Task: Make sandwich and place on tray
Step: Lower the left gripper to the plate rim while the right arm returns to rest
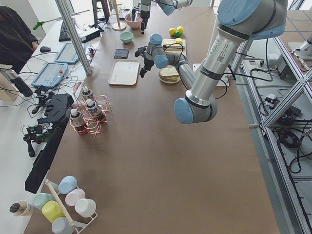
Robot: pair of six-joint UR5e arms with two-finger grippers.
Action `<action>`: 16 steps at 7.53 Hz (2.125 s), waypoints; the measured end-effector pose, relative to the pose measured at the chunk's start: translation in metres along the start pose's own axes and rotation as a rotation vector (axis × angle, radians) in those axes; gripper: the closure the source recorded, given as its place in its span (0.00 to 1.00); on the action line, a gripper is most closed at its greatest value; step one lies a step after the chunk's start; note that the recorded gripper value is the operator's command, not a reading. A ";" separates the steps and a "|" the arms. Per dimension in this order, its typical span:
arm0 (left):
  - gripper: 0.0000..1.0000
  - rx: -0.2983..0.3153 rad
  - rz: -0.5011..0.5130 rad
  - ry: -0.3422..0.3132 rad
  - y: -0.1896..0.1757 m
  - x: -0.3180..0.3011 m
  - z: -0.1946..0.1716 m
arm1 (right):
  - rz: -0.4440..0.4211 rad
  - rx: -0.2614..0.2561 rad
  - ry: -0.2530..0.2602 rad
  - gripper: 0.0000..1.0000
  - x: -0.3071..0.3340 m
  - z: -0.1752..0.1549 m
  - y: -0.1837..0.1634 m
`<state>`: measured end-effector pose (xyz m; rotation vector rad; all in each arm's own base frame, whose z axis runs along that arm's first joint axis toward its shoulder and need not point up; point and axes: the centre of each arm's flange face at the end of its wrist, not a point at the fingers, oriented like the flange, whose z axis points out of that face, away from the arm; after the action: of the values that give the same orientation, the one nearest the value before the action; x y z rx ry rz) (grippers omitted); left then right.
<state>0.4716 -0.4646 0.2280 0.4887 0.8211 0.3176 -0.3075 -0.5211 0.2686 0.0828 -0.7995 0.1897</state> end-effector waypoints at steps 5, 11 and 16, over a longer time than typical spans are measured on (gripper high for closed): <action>0.03 -0.060 -0.253 0.021 0.049 0.055 0.027 | -0.131 -0.050 0.067 0.00 0.230 -0.024 -0.043; 0.39 -0.123 -0.256 0.054 0.110 0.061 0.024 | -0.144 -0.055 0.053 0.00 0.308 -0.045 -0.040; 0.46 -0.164 -0.248 0.096 0.138 0.094 0.034 | -0.149 -0.057 0.056 0.00 0.315 -0.045 -0.040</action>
<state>0.5467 -0.3164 0.2631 0.2166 0.9302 0.1779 -0.0534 -0.5100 0.4643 0.0826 -0.7389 0.0283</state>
